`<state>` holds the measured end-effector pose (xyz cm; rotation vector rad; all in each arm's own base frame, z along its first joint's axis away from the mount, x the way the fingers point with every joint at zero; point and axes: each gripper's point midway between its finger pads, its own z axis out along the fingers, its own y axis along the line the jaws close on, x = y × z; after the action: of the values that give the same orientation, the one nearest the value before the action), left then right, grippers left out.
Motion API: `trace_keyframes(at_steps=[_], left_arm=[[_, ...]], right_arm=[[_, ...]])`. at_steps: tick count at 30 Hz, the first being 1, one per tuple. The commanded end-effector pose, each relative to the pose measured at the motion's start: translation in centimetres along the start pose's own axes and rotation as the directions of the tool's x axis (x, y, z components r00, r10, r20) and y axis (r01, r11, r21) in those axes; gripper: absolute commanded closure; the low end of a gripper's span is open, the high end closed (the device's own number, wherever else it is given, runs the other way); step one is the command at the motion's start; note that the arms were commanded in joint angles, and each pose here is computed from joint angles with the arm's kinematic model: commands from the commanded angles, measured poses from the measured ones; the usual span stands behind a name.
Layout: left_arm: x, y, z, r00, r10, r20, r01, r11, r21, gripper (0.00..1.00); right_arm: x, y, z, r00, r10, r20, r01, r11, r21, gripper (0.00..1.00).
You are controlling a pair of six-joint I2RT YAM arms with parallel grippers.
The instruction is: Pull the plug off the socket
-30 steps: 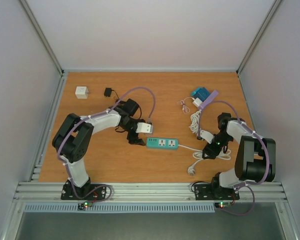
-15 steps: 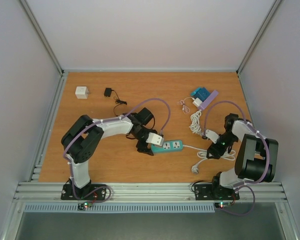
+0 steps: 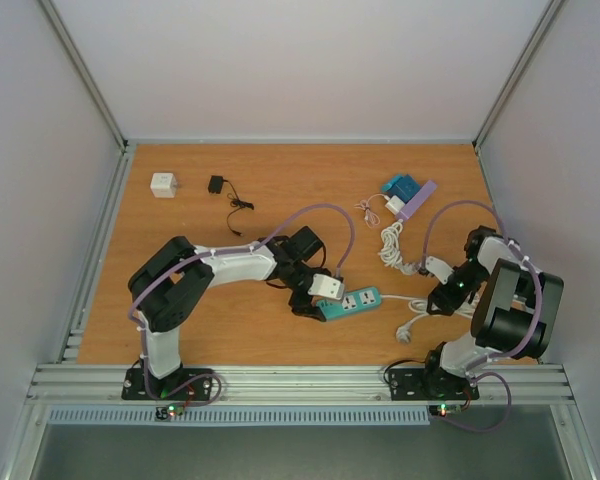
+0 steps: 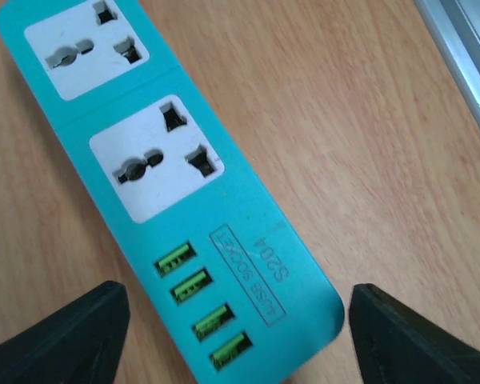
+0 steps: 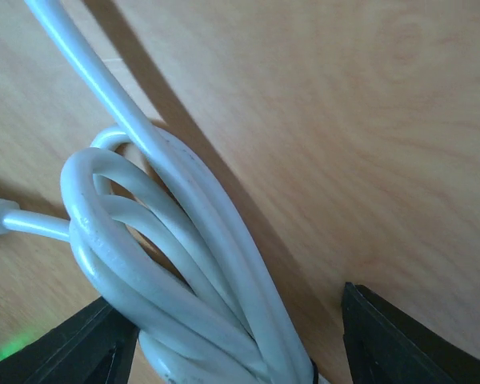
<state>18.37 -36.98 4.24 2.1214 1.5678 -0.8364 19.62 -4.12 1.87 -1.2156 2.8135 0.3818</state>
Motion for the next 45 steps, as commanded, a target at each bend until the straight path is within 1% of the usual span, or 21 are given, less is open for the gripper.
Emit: trace_keyframes(at_steps=[1,5,8,10,12,14,15,16,17,20,21,24,26,29,31,33,38,40,42,43,45], left_arm=[[-1.1,1.2,-0.1,0.998,-0.046,0.054,0.048,0.998,-0.047,0.20],[-1.0,2.2,-2.4,0.989,-0.109,0.098,0.118,0.989,-0.088,0.15],[-0.3,4.1,-4.7,0.975,-0.173,0.138,0.193,0.970,-0.148,0.12],[0.2,5.3,-6.2,0.965,-0.207,0.161,0.236,0.952,-0.193,0.10],[0.7,6.3,-7.6,0.955,-0.233,0.183,0.274,0.930,-0.243,0.08],[1.0,6.9,-8.9,0.945,-0.253,0.209,0.306,0.908,-0.287,0.07],[1.1,7.3,-9.5,0.939,-0.262,0.222,0.322,0.895,-0.308,0.06],[1.3,7.7,-10.0,0.936,-0.265,0.233,0.333,0.881,-0.335,0.06],[1.4,8.1,-10.6,0.928,-0.279,0.246,0.354,0.865,-0.356,0.05],[2.0,9.0,-12.1,0.909,-0.309,0.281,0.404,0.820,-0.406,0.04],[2.2,9.3,-12.6,0.904,-0.315,0.290,0.416,0.804,-0.424,0.04],[2.5,9.9,-13.8,0.890,-0.328,0.316,0.446,0.770,-0.456,0.04],[2.4,10.1,-14.3,0.888,-0.325,0.326,0.451,0.760,-0.468,0.04],[2.1,10.1,-14.6,0.888,-0.323,0.327,0.449,0.763,-0.464,0.04],[1.9,10.3,-14.6,0.883,-0.331,0.333,0.458,0.763,-0.456,0.04],[1.6,10.5,-14.5,0.877,-0.338,0.342,0.467,0.766,-0.441,0.05],[1.6,11.3,-14.1,0.857,-0.371,0.357,0.502,0.756,-0.421,0.06],[1.7,11.4,-14.0,0.856,-0.377,0.355,0.506,0.753,-0.421,0.06],[1.9,11.4,-13.9,0.855,-0.384,0.350,0.510,0.749,-0.423,0.06],[2.0,11.4,-13.9,0.854,-0.387,0.347,0.511,0.748,-0.424,0.06],[2.1,11.4,-13.8,0.853,-0.393,0.345,0.515,0.746,-0.423,0.06]], right_arm=[[-1.3,-3.8,-2.2,0.997,0.058,0.045,-0.061,0.995,0.076,0.29],[-4.3,-3.8,-5.5,0.977,0.129,0.172,-0.137,0.990,0.033,0.26],[-5.9,-3.9,-7.2,0.951,0.186,0.246,-0.194,0.981,0.010,0.24],[-7.1,-4.1,-8.4,0.924,0.237,0.301,-0.245,0.970,-0.012,0.24],[-8.5,-4.6,-9.7,0.883,0.298,0.363,-0.304,0.952,-0.043,0.23],[-10.0,-5.5,-11.1,0.822,0.379,0.426,-0.380,0.921,-0.085,0.22],[-10.8,-6.0,-11.9,0.782,0.426,0.455,-0.422,0.899,-0.117,0.22],[-11.7,-6.7,-12.8,0.719,0.497,0.486,-0.486,0.859,-0.158,0.22],[-12.4,-7.5,-13.6,0.669,0.541,0.509,-0.528,0.829,-0.188,0.22],[-13.9,-9.7,-15.2,0.508,0.672,0.539,-0.643,0.712,-0.282,0.22],[-14.2,-10.4,-15.5,0.458,0.705,0.541,-0.671,0.673,-0.310,0.21],[-14.8,-12.1,-15.6,0.336,0.789,0.515,-0.728,0.564,-0.389,0.21],[-15.1,-13.0,-15.1,0.268,0.839,0.474,-0.751,0.490,-0.443,0.22],[-15.5,-14.1,-13.7,0.186,0.899,0.397,-0.771,0.384,-0.508,0.22],[-15.7,-14.6,-12.9,0.146,0.924,0.355,-0.773,0.330,-0.542,0.22],[-16.0,-14.9,-12.3,0.114,0.938,0.327,-0.767,0.293,-0.571,0.22],[-17.2,-15.0,-10.5,0.097,0.950,0.296,-0.768,0.261,-0.585,0.21],[-17.5,-15.5,-9.5,0.069,0.958,0.280,-0.797,0.222,-0.562,0.20],[-18.2,-15.9,-8.7,0.062,0.960,0.271,-0.825,0.202,-0.528,0.20],[-18.4,-16.0,-8.4,0.045,0.964,0.263,-0.837,0.181,-0.517,0.20],[-19.0,-16.0,-8.1,0.036,0.964,0.262,-0.842,0.171,-0.512,0.21]])
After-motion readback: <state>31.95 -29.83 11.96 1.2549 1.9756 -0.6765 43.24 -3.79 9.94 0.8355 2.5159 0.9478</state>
